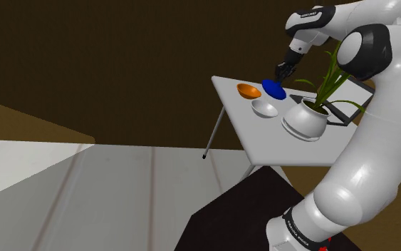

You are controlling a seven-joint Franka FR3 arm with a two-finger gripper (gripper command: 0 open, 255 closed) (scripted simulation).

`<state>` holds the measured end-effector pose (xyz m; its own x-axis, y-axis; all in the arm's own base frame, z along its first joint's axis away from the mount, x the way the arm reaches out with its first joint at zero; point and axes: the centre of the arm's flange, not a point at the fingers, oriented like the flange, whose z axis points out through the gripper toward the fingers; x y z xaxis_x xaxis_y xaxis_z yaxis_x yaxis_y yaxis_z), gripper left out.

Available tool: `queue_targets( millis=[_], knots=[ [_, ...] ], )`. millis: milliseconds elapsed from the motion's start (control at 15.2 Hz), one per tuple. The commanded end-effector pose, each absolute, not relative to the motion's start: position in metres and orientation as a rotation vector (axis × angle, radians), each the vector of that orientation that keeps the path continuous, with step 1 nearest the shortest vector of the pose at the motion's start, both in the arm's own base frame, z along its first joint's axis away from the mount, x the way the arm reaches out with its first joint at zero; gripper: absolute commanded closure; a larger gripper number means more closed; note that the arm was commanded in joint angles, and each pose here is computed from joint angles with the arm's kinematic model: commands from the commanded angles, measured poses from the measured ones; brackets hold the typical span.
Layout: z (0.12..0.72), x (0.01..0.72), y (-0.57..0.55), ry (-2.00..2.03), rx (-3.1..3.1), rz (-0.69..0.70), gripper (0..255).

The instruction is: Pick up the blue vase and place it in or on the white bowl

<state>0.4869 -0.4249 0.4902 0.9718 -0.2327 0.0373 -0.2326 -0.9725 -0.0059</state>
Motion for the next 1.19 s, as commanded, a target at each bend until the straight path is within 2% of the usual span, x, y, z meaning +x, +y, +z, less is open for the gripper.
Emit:
queue_targets(
  millis=[0,1122],
  knots=[
    [0.480,0.487,-0.425,0.368,-3.118,-0.061,255],
    [0.398,0.487,-0.425,0.368,-3.118,-0.061,255]
  ],
)
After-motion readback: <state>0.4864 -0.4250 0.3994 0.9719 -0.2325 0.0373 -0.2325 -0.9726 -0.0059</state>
